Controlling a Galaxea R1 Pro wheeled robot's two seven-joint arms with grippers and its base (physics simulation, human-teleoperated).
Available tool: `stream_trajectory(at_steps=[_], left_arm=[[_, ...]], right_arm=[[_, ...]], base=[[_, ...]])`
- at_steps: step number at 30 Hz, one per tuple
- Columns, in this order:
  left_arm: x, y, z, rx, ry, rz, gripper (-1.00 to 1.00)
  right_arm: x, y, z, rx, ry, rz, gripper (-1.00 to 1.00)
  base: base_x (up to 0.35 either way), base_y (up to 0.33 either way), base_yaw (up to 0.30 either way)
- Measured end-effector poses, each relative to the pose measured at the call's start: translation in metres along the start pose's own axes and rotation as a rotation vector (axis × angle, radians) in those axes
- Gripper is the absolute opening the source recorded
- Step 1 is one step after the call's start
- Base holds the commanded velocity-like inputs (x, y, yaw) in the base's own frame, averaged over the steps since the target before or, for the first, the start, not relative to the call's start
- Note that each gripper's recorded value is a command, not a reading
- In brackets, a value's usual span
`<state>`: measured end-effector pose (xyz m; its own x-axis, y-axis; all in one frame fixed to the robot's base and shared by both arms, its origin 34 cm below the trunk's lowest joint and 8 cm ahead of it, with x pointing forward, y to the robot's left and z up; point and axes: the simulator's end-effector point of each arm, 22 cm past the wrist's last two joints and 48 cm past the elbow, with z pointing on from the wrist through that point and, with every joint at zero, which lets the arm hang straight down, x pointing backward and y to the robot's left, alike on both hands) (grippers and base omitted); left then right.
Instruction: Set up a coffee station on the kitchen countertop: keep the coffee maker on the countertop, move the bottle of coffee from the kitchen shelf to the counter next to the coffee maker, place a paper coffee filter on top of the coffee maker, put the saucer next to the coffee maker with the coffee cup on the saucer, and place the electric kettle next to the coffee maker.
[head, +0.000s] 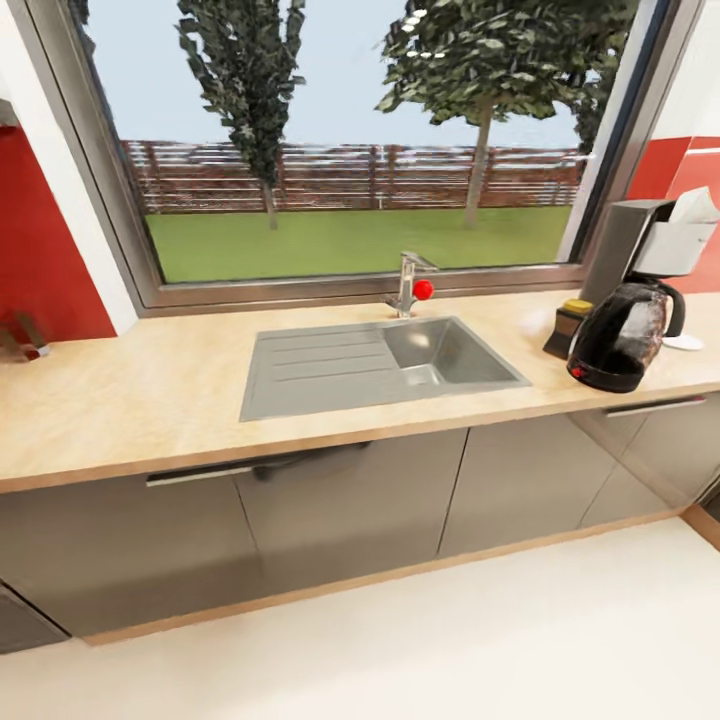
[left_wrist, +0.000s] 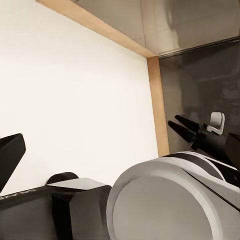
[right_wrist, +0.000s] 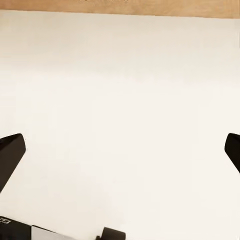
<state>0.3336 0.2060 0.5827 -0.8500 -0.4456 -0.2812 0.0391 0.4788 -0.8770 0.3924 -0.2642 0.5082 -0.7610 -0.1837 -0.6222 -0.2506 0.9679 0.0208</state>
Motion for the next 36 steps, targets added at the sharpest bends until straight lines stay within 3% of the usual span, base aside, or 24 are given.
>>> stream_trajectory(at_steps=[36], left_arm=[[-0.0008,0.0003,-0.0003,-0.001,-0.002,-0.001,1.0]], right_arm=[[0.0026,0.0022,-0.0002,-0.005,0.006,-0.003,1.0]], base=[[0.0,0.0,0.271]])
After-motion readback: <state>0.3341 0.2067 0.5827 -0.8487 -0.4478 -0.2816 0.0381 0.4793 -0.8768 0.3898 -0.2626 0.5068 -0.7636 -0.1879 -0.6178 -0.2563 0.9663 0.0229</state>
